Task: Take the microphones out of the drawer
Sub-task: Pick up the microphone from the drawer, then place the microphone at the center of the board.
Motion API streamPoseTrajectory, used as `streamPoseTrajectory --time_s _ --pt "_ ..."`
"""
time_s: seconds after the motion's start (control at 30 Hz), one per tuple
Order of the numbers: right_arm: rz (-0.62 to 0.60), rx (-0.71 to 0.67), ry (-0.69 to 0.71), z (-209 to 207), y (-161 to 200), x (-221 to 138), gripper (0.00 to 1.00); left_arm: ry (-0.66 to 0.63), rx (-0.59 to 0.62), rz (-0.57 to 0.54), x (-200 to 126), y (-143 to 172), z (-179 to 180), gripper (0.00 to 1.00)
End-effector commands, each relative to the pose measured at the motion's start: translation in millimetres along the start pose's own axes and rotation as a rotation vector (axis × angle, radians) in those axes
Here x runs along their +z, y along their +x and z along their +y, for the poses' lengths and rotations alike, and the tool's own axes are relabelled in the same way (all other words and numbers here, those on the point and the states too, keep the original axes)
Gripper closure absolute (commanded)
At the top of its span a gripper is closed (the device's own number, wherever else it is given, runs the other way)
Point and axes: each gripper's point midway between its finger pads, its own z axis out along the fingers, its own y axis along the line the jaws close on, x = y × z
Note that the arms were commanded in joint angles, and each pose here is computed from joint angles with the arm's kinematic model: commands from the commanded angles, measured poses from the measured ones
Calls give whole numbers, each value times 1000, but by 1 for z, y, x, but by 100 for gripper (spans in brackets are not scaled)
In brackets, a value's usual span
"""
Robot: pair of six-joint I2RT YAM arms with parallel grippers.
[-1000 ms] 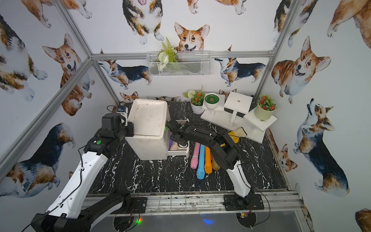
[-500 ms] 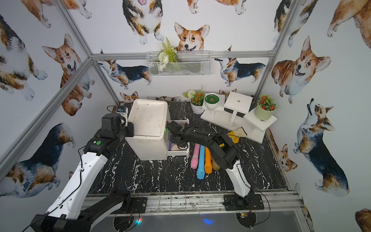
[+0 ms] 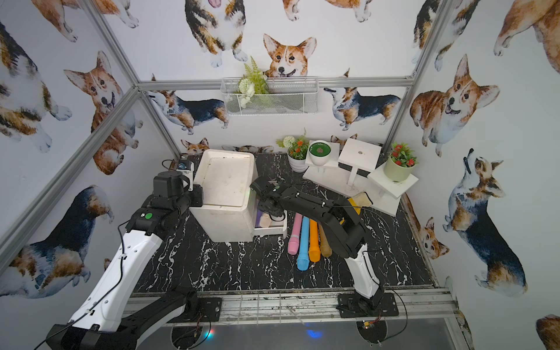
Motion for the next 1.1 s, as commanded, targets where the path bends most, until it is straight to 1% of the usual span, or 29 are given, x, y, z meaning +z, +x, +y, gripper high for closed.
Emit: streamPoseTrajectory --time_s 0.0,0.27,0.37,0.5,0.8,0.97,1.07 --pt "-81 -99 3 3 -20 -18 76 87 58 16 0 4 -16 95" --pt "-134 -235 -29 7 -36 -55 77 75 63 24 -2 4 -14 95" --pt "-143 -275 -29 -1 -39 -69 78 69 66 27 -2 4 -13 95" --pt "-120 -296 -47 -23 -38 -84 79 62 67 31 -3 5 -11 95" --pt "-58 -306 -57 -106 -24 -112 80 69 47 40 -6 6 -11 95" --pt "-54 -334 42 -166 -11 -128 80 70 39 29 -9 2 -11 95" --pt "-51 -282 107 -204 -1 -132 80 69 34 18 -11 -2 -10 95"
